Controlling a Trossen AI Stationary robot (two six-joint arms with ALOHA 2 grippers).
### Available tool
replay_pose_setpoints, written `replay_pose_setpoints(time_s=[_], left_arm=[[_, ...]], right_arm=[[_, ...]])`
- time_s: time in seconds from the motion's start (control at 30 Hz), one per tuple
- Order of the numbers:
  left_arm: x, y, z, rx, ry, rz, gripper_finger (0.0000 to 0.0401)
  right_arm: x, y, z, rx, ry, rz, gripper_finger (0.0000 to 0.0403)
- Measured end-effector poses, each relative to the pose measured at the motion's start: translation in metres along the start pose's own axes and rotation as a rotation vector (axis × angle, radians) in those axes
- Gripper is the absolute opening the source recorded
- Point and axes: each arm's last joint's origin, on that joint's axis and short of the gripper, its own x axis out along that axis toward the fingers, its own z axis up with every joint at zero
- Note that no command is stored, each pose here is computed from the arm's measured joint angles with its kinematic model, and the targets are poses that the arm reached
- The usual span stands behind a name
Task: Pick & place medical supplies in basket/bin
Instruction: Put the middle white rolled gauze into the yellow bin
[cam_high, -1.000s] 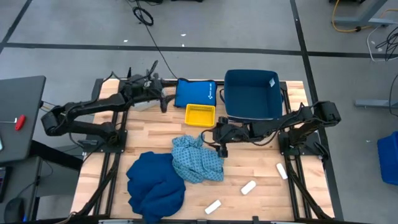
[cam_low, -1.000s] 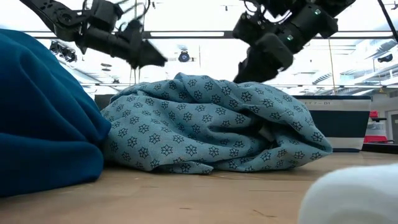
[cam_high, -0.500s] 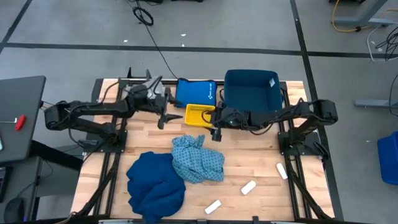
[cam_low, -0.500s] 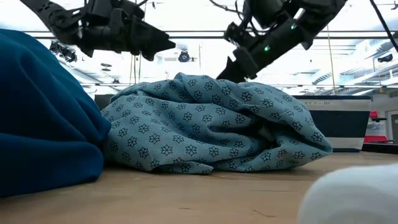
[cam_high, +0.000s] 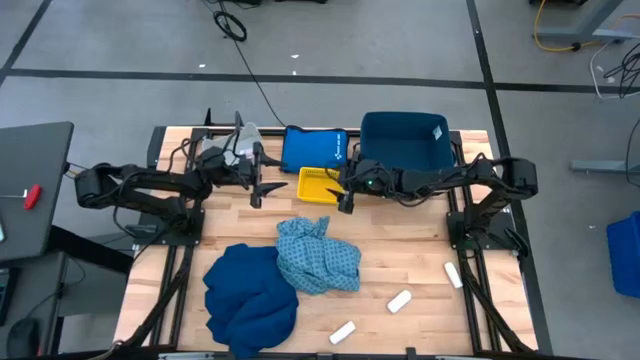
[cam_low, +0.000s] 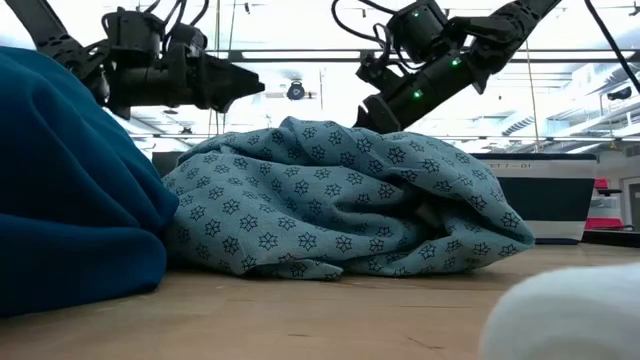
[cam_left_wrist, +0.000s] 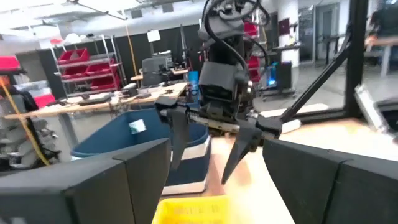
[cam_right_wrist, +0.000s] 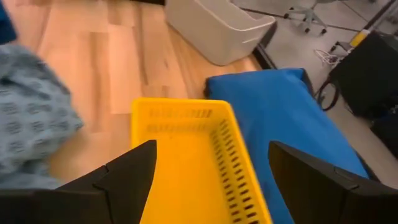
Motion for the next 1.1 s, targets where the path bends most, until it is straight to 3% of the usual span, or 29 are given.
replay_pose_setpoints(time_s=[0.13, 0.43, 0.83, 1.1], left_arm=[[-0.003, 0.007, 0.001, 0.067, -0.015, 0.013, 0.0258], [-0.013, 0.026, 0.005, 0.160, -0.074, 0.028, 0.0258], [-0.015, 0.034, -0.008, 0.116, -0.023, 0.026, 0.0258], [-0.012, 0.036, -0.015, 0.091, -0.027, 0.019, 0.0258]], right_arm=[[0.005, -0.011, 0.001, 0.029, -0.050, 0.000, 0.0315], [0.029, -0.029, -0.001, 0.056, -0.268, 0.143, 0.0315], [0.043, -0.056, -0.011, 0.042, -0.362, 0.115, 0.0315], [0.043, -0.057, -0.011, 0.039, -0.373, 0.146, 0.0315]])
